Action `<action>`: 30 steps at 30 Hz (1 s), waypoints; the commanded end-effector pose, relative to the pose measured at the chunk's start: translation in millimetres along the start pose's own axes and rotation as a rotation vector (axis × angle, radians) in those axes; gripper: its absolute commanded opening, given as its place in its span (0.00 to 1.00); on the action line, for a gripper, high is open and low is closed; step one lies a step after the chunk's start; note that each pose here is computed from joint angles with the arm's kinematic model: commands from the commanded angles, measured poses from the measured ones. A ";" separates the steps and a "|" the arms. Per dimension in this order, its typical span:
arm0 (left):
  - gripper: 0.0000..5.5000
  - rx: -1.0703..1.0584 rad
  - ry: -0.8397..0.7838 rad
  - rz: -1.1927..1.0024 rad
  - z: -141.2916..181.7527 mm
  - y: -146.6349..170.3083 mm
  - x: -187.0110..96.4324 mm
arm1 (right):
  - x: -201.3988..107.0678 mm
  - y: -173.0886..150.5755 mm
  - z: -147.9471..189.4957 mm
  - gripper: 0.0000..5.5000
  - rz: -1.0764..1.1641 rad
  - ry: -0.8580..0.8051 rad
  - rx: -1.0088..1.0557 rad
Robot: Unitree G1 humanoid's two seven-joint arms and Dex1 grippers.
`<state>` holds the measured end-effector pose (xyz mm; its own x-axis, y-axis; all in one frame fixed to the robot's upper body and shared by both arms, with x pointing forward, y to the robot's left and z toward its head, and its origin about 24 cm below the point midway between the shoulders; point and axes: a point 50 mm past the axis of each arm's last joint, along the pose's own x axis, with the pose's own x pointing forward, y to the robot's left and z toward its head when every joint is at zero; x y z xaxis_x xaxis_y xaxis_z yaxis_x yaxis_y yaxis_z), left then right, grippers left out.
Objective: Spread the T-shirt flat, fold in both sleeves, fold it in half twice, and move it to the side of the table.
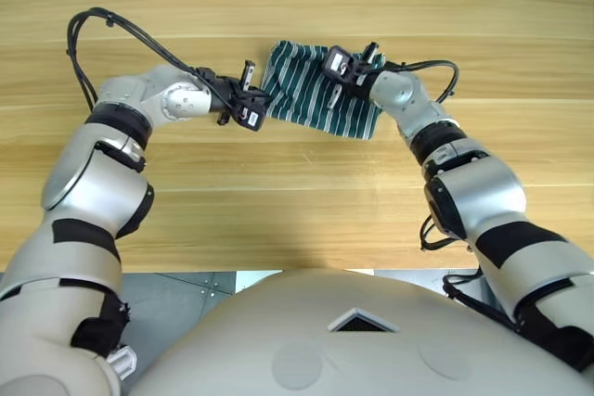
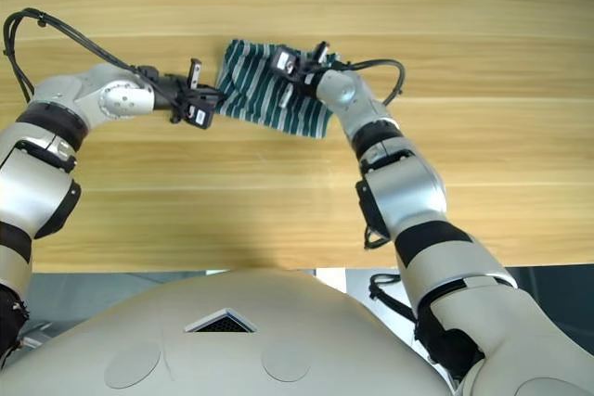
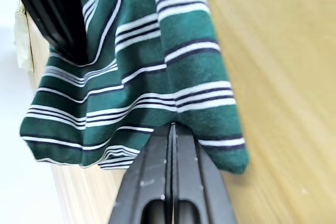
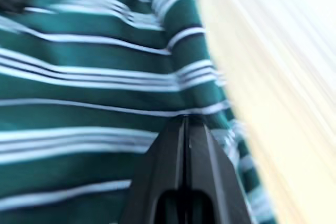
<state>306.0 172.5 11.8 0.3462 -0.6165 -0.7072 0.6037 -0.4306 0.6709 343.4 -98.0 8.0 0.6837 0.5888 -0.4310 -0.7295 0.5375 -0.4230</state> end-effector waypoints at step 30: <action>0.00 -0.045 -0.095 -0.130 19.0 -48.8 2.2 | -10.5 26.9 27.1 0.01 0.392 -0.302 -0.111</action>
<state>286.0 175.6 10.7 0.3085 -0.6945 -0.6500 0.6133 -0.3771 0.6940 319.3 -73.5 24.6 0.3499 0.8865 -0.3028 -0.9050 0.2364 -0.3537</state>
